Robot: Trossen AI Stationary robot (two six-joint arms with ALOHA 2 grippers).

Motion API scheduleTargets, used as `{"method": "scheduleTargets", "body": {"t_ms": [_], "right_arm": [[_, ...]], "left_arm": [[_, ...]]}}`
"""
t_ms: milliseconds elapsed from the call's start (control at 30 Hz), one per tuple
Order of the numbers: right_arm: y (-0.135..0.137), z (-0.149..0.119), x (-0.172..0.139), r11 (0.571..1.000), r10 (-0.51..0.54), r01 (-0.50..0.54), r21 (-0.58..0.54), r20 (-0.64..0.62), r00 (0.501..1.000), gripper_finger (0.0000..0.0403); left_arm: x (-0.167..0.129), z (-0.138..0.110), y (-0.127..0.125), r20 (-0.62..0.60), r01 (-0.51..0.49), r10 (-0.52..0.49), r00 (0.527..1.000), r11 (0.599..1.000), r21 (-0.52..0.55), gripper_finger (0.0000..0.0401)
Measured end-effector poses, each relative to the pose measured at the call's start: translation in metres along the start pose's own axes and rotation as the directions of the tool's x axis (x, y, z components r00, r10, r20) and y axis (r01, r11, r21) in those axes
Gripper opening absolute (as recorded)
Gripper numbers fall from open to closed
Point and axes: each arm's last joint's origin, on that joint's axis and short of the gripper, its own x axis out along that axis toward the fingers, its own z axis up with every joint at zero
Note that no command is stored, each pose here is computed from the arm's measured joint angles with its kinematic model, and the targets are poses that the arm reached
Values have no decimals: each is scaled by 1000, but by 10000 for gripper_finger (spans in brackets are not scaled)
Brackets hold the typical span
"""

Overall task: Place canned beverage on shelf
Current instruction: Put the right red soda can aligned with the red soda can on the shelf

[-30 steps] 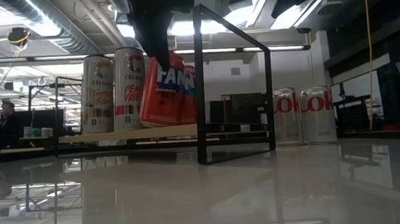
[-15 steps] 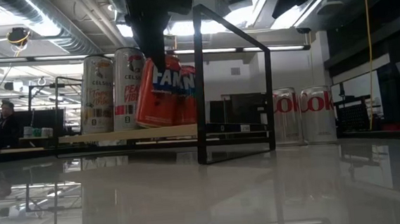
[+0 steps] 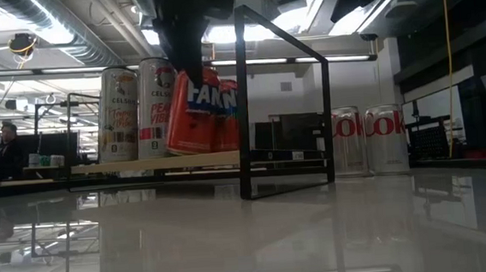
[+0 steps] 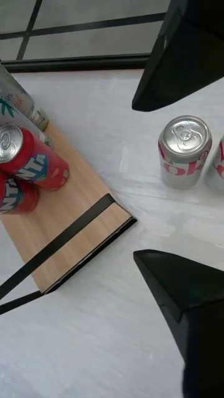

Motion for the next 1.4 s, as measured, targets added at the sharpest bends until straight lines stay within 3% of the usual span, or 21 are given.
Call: {"method": "scheduleTargets", "body": {"t_ms": [1400], "right_arm": [[0, 0, 0, 1000, 0, 0, 0, 0, 1000, 379]], "left_arm": [[2, 2, 7, -10, 0, 0, 1000, 1000, -29, 303]]}}
